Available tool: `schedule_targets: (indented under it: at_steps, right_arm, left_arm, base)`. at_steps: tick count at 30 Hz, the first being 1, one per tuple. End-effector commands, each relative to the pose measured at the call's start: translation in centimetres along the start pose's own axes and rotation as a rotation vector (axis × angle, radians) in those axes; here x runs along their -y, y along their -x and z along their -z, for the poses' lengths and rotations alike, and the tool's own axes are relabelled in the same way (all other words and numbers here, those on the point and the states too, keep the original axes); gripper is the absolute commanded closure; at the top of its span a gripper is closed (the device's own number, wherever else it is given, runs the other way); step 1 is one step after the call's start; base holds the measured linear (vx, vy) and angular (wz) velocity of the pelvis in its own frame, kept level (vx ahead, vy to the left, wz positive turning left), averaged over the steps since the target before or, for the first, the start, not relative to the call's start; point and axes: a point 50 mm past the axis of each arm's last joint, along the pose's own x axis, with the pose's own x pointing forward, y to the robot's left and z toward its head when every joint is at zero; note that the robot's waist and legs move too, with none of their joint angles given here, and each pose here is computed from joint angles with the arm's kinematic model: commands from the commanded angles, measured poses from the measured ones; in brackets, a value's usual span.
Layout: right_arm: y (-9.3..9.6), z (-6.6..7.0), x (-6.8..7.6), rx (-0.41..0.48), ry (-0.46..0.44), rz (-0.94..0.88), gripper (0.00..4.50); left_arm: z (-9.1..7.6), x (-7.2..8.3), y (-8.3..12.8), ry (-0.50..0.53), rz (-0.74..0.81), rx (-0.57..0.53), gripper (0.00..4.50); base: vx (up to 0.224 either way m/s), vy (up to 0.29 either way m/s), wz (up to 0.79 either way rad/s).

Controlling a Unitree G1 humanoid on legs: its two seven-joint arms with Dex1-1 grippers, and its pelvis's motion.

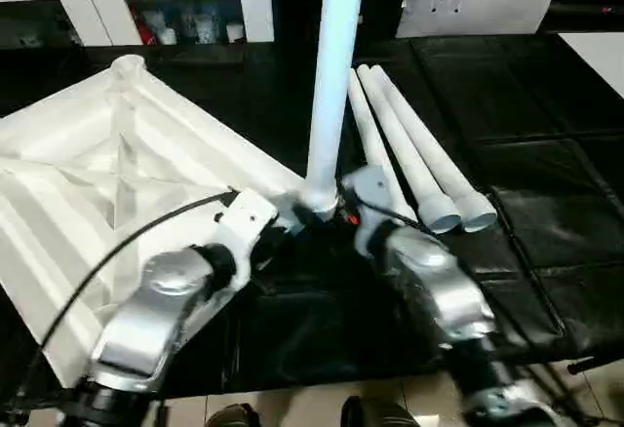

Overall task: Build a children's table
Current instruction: Rotate leg to tighten

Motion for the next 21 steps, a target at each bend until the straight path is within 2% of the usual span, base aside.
schedule_targets:
  at_steps: [1, 4, 8, 14, 21]
  right_arm:
    - [0.9, -0.4, -0.3, 0.018, 0.045, -0.148, 0.04]
    - [1.7, -0.5, 0.2, 0.013, 0.070, -0.202, 0.04]
    - [2.9, -0.7, 0.9, -0.025, 0.098, -0.334, 0.04]
    - [3.4, -1.0, 1.0, -0.080, 0.146, -0.497, 0.04]
    - [3.2, -1.2, 0.6, -0.113, 0.175, -0.618, 0.04]
  left_arm:
    - [0.4, 0.0, 0.4, -0.047, 0.106, -0.015, 4.50]
    - [0.8, -0.3, 0.8, -0.081, 0.162, -0.033, 4.50]
    - [1.3, -0.4, 1.6, -0.185, 0.344, -0.054, 4.50]
    - [2.1, -0.7, 2.6, -0.270, 0.533, -0.131, 4.50]
    - [2.5, -1.7, 2.8, -0.327, 0.595, -0.181, 4.50]
  base:
    - [0.000, 0.000, 0.00]
    - [0.000, 0.000, 0.00]
    - [0.000, 0.000, 0.00]
    - [0.000, 0.000, 0.00]
    - [0.000, 0.000, 0.00]
